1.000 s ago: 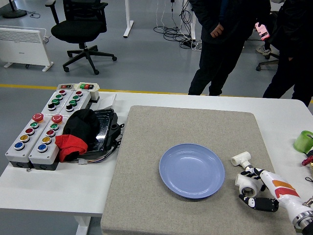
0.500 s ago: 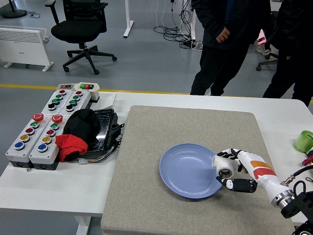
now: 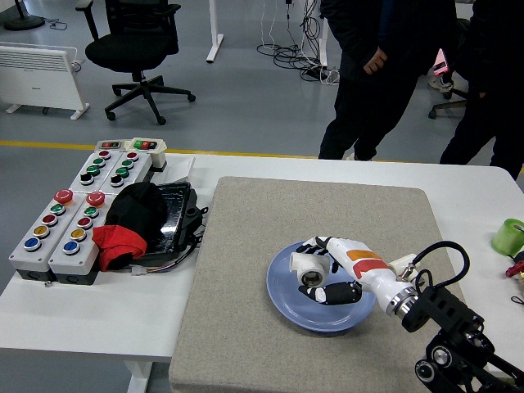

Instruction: Pick pipe place plate twice

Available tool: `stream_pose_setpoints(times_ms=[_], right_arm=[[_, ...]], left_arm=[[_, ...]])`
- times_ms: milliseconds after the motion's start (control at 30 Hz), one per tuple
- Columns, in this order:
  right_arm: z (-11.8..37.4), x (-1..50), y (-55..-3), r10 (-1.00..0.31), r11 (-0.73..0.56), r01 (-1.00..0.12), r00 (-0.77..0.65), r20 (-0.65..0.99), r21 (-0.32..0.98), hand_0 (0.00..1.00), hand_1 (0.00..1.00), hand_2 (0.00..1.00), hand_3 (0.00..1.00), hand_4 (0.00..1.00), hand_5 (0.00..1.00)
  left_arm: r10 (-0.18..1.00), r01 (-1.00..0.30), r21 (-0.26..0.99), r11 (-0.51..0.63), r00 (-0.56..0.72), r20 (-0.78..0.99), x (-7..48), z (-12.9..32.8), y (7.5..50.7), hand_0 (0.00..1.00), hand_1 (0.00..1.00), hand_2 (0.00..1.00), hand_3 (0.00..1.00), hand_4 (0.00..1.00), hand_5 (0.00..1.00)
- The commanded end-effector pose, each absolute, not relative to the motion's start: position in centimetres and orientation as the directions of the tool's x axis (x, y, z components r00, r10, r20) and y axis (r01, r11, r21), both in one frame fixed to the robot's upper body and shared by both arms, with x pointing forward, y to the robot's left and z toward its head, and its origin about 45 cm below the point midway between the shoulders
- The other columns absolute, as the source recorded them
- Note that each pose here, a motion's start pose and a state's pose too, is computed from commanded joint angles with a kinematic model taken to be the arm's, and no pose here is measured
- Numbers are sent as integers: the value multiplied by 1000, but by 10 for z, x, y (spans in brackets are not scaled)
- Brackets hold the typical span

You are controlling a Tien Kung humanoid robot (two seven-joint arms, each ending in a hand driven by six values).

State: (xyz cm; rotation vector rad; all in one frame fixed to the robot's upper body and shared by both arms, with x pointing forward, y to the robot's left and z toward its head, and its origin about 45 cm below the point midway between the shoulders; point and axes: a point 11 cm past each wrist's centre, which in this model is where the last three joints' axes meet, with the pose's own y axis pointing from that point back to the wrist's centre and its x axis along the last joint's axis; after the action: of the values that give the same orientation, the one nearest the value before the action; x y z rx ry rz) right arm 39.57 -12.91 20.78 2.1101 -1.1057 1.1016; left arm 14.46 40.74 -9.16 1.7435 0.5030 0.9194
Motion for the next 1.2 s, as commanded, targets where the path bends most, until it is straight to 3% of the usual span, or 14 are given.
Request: stream_pose_setpoints(times_ms=[33, 67, 233, 267, 433, 467, 633, 667, 867, 1200], right_arm=[[207, 397, -128, -422, -538, -840, 342, 839, 71, 405, 500, 509, 619, 626, 322], [205, 399, -124, -419, -542, -837, 344, 841, 72, 578, 601, 575, 663, 627, 332], [201, 408, -114, -408, -535, -840, 351, 843, 91, 578, 601, 575, 663, 627, 332], [200, 410, -114, -406, -532, -842, 351, 843, 95, 714, 683, 676, 715, 637, 338], [196, 417, -109, -396, -519, -848, 355, 847, 113, 714, 683, 676, 715, 637, 338], [194, 418, -109, -385, -516, -847, 362, 849, 127, 820, 783, 869, 836, 685, 393], [187, 420, -107, -346, -519, -834, 407, 845, 189, 820, 783, 869, 836, 685, 393], [187, 419, -107, -343, -521, -832, 411, 844, 193, 961, 903, 998, 998, 847, 566], [187, 416, -107, -352, -543, -815, 440, 826, 204, 986, 921, 998, 998, 861, 577], [233, 426, -132, -516, -493, -869, 334, 789, 46, 986, 916, 998, 998, 861, 583]], left_arm=[[711, -97, 929, -358, 616, 339, 145, -92, 407, 737, 745, 703, 654, 411, 998], [712, -97, 929, -357, 615, 338, 144, -92, 407, 737, 746, 701, 655, 411, 998], [713, -95, 930, -354, 616, 335, 145, -92, 406, 737, 746, 701, 655, 411, 998], [713, -95, 930, -354, 616, 334, 145, -92, 406, 737, 747, 703, 653, 411, 998], [716, -94, 931, -352, 614, 333, 145, -92, 406, 737, 747, 703, 653, 411, 998], [716, -95, 931, -352, 614, 333, 145, -92, 406, 738, 747, 702, 652, 412, 998], [717, -94, 932, -350, 614, 331, 145, -92, 405, 738, 747, 702, 652, 412, 998], [717, -94, 932, -349, 614, 331, 145, -92, 405, 741, 747, 702, 652, 411, 998], [717, -90, 934, -347, 616, 326, 143, -93, 404, 741, 747, 702, 650, 411, 998], [712, -88, 934, -347, 623, 324, 139, -95, 403, 741, 747, 702, 651, 411, 998]])
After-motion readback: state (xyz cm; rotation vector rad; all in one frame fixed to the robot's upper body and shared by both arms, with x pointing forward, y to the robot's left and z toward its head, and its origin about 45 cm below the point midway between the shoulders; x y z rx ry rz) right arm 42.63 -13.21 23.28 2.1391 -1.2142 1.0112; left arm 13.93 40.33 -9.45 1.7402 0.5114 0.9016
